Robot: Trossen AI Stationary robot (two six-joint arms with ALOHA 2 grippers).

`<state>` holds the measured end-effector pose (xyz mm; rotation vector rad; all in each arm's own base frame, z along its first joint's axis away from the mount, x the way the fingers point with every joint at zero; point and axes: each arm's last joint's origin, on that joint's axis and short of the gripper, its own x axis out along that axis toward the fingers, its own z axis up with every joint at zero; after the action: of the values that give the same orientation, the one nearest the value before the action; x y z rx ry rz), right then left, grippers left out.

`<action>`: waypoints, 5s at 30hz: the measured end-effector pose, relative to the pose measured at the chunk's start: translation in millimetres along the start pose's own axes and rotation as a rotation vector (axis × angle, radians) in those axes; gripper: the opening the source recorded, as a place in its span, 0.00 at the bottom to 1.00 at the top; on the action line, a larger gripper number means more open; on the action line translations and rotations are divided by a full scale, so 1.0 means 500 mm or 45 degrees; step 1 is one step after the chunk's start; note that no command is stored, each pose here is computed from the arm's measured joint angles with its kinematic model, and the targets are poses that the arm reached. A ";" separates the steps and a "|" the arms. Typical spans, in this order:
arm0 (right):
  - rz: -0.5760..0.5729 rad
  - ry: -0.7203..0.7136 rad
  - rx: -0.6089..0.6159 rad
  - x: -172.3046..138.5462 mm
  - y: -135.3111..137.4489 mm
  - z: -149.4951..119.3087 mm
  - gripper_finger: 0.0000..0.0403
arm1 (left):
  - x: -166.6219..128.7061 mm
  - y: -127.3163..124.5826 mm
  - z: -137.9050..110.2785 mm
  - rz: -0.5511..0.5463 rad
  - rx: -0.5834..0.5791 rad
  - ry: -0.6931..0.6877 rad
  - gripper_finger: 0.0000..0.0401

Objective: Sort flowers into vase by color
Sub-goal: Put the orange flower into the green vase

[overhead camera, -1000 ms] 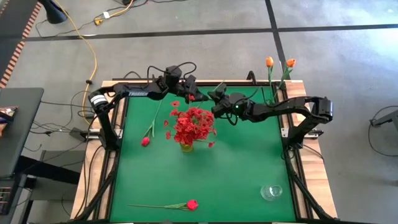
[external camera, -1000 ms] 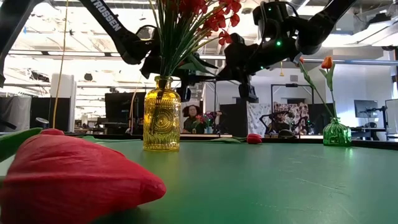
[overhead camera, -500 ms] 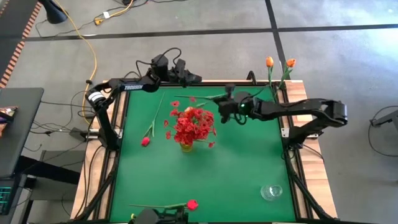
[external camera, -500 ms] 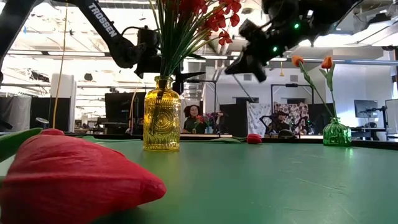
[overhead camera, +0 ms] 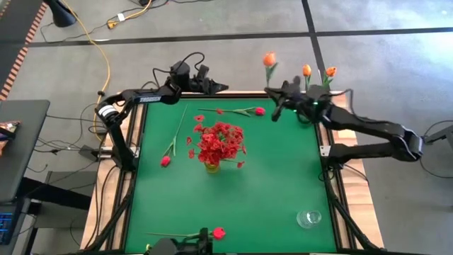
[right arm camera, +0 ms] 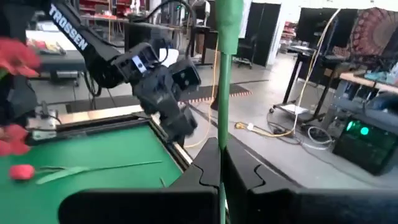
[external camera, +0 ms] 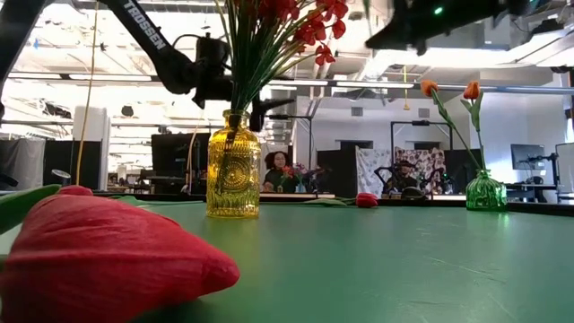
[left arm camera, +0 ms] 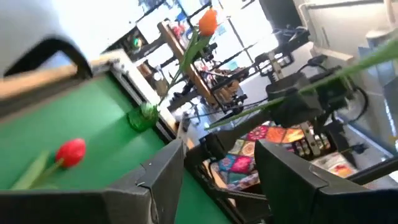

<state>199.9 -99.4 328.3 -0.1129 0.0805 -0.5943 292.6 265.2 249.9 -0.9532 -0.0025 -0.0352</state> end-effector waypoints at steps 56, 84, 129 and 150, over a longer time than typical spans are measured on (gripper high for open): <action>-0.982 0.091 0.123 -0.235 -0.066 -0.228 0.07 | -0.204 -0.140 -0.228 0.502 0.260 -0.291 0.46; -1.073 0.036 0.174 -0.227 -0.080 -0.270 0.07 | -0.204 -0.140 -0.228 0.499 0.247 -0.292 0.46; -1.078 0.224 0.206 -0.200 -0.095 -0.304 0.07 | -0.204 -0.140 -0.227 0.502 0.260 -0.291 0.46; -1.088 0.300 0.281 -0.204 -0.092 -0.321 0.15 | -0.204 -0.140 -0.227 0.504 0.268 -0.288 0.46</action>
<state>73.0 -93.2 179.6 0.1506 0.1979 -1.4641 187.1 134.9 239.4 -0.7296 -0.0262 0.4307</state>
